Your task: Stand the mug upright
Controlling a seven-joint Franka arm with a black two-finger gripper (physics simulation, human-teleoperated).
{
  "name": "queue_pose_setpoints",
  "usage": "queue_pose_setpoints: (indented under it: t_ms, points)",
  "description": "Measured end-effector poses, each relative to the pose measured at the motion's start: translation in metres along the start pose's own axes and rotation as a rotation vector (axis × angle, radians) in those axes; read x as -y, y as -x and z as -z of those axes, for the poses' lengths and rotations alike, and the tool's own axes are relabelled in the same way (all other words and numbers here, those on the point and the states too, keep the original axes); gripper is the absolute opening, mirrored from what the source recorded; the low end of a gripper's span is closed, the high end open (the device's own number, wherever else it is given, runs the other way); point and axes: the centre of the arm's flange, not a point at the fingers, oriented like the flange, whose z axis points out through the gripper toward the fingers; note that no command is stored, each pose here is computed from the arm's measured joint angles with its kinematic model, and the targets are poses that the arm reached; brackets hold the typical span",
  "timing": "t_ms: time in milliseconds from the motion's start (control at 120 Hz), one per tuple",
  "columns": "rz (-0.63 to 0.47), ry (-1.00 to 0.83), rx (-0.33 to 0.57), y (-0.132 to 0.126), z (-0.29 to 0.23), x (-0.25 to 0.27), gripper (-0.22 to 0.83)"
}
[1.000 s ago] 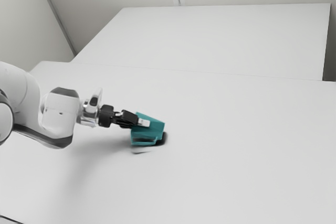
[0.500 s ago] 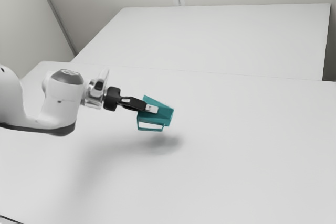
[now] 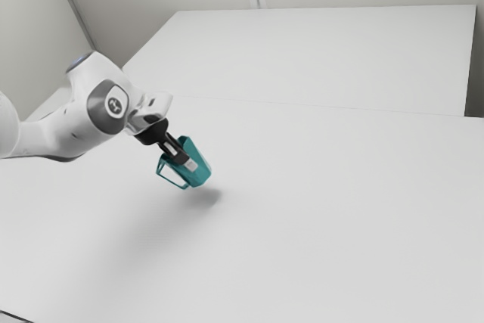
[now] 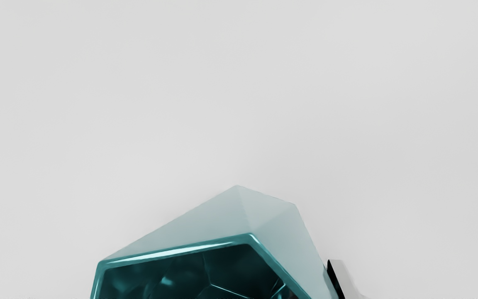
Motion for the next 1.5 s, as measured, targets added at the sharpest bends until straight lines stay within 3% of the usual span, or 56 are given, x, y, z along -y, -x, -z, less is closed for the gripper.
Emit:
queue_pose_setpoints:
  t_ms: [467,1367,1500]
  points:
    - [0.109,-0.131,0.151,0.011,-0.007,0.006,-0.17]
    - [0.310,-0.202,0.201,0.012,-0.043,0.017,-0.17]
    - [0.316,-0.200,0.197,0.009,-0.046,0.014,-0.12]
